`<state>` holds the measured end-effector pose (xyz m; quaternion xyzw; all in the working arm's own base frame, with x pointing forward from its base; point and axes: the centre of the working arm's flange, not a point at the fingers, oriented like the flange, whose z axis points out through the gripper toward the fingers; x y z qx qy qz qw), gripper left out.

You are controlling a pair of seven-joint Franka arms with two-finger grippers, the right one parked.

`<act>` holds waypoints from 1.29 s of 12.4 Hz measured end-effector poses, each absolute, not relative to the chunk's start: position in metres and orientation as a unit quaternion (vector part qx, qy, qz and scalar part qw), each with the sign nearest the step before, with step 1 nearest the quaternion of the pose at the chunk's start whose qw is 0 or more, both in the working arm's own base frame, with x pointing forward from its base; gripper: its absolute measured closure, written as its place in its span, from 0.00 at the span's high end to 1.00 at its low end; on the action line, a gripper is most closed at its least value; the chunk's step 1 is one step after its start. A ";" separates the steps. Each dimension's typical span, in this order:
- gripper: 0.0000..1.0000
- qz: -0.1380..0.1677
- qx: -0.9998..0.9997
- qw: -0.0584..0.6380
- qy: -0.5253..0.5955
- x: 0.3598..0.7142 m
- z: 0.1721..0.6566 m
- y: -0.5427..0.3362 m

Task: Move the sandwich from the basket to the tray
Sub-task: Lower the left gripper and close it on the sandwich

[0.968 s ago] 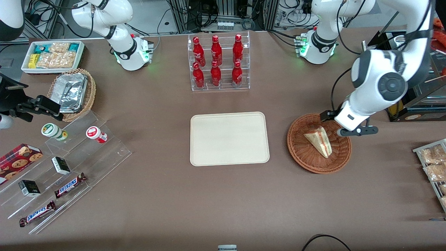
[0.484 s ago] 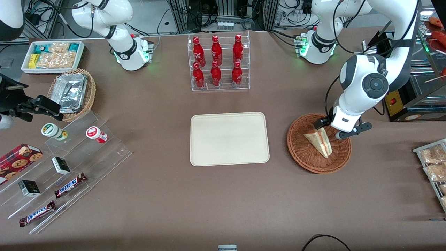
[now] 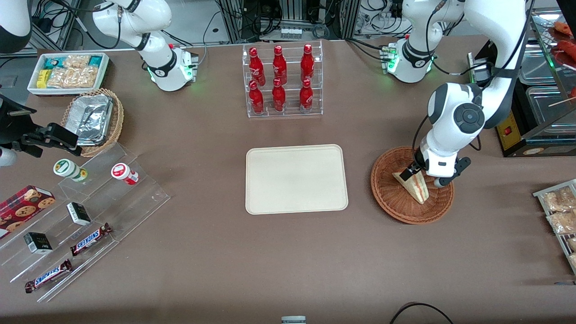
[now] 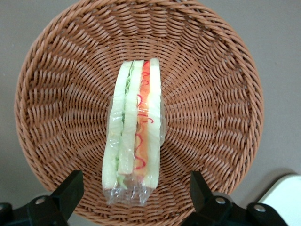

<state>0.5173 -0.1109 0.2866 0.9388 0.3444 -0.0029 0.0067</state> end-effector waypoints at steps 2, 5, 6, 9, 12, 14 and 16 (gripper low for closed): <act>1.00 -0.006 0.937 0.006 0.350 0.517 0.281 -0.111; 1.00 -0.009 0.937 0.005 0.349 0.518 0.269 -0.111; 1.00 -0.008 0.937 0.005 0.348 0.519 0.264 -0.111; 0.96 -0.007 0.940 0.001 0.340 0.519 0.253 -0.112; 0.54 -0.003 0.943 -0.001 0.334 0.520 0.254 -0.112; 0.34 -0.005 0.949 -0.006 0.316 0.521 0.262 -0.112; 0.21 -0.024 0.958 -0.023 0.284 0.517 0.282 -0.111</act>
